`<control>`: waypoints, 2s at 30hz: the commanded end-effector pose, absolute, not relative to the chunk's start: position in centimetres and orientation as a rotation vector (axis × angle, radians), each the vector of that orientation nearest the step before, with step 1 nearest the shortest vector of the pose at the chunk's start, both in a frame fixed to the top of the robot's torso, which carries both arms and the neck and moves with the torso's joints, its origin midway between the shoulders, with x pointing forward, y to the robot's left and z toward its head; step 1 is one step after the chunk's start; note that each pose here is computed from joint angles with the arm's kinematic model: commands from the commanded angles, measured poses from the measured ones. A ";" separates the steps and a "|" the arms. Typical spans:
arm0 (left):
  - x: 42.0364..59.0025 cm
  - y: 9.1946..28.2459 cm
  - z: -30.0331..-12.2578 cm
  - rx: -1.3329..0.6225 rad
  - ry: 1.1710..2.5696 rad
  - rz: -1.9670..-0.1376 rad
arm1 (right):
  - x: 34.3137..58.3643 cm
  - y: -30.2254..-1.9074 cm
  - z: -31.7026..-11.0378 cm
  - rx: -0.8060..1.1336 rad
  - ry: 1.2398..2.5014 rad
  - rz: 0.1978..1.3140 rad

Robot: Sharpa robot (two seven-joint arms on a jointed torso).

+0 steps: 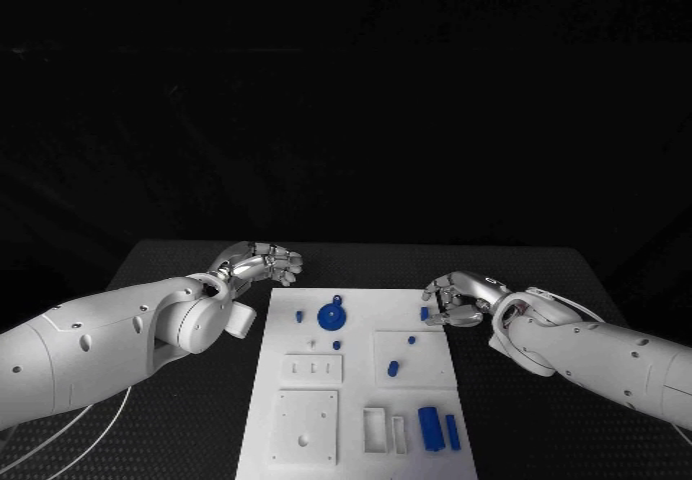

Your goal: Assemble the parts on the task board

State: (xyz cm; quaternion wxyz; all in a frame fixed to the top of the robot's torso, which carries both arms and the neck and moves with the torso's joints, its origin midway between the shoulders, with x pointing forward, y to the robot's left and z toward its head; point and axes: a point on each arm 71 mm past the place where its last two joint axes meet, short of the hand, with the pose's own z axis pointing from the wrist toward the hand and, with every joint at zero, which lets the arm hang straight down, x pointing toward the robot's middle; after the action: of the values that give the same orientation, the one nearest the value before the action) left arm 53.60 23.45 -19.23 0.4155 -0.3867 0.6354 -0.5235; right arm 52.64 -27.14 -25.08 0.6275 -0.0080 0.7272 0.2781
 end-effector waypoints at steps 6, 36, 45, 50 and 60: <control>53.5 23.0 -19.1 -0.957 1.601 -1.348 | 52.6 -26.8 -25.8 -0.044 1.683 0.640; 53.4 23.0 -19.1 -0.961 1.608 -1.344 | 52.6 -26.1 -26.8 -0.046 1.700 0.637; 53.4 23.1 -19.2 -0.963 1.609 -1.342 | 52.6 -26.0 -26.9 -0.051 1.698 0.627; 53.4 23.1 -19.2 -0.964 1.610 -1.341 | 52.6 -26.1 -26.9 -0.051 1.696 0.623; 53.4 23.1 -19.2 -0.965 1.612 -1.340 | 52.6 -26.3 -26.9 -0.049 1.694 0.614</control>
State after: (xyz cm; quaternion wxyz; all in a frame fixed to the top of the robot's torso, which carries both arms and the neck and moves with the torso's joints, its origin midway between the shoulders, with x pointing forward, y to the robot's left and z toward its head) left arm 53.48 23.36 -19.26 0.4112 -0.3863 0.6377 -0.5245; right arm 52.66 -26.26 -26.84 0.6206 -0.0165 0.7358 0.2705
